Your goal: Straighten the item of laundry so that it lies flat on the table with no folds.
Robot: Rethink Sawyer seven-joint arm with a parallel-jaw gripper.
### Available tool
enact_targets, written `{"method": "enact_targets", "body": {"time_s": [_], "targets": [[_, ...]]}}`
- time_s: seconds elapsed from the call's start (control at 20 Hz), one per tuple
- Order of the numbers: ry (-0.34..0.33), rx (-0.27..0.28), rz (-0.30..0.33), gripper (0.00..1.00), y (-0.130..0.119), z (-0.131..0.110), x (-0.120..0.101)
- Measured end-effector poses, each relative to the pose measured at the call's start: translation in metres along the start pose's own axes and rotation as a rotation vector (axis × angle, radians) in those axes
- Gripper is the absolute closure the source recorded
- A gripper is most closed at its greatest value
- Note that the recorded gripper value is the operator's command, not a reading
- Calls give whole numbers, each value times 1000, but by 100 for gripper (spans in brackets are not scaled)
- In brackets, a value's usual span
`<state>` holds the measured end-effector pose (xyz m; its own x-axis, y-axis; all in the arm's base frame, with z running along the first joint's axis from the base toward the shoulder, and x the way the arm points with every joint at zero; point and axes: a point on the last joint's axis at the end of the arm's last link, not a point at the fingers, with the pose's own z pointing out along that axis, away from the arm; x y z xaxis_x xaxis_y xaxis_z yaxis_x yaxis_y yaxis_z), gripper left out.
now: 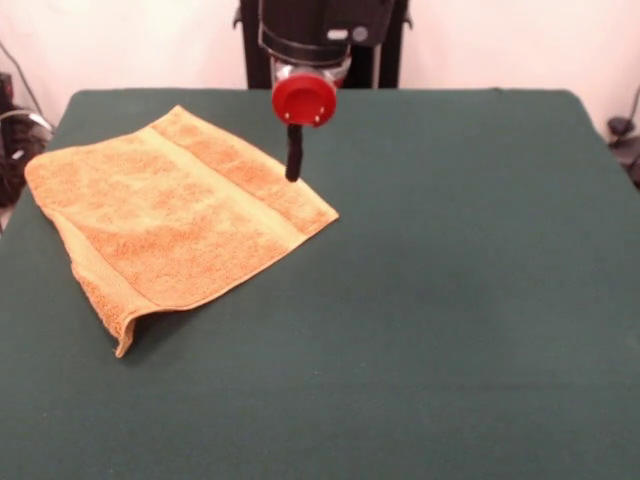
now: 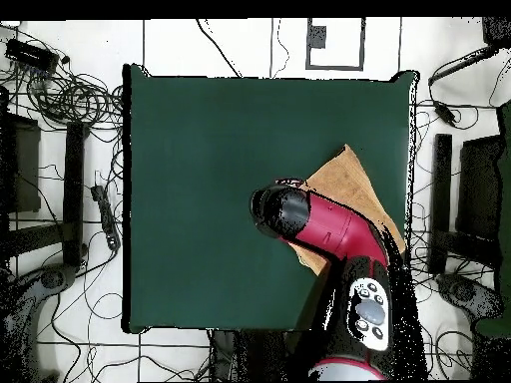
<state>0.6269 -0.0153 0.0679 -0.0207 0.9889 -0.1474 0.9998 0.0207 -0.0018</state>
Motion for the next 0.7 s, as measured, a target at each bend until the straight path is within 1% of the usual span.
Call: {"method": "enact_targets", "body": {"time_s": [0.4, 0.5, 0.6, 0.7], "targets": [[-6, 20, 9, 0, -11, 38, -6], [-7, 39, 6, 0, -18, 55, -2], [-5, 52, 4, 0, -23, 65, 1], [2, 87, -1, 0, -34, 84, 10]]}}
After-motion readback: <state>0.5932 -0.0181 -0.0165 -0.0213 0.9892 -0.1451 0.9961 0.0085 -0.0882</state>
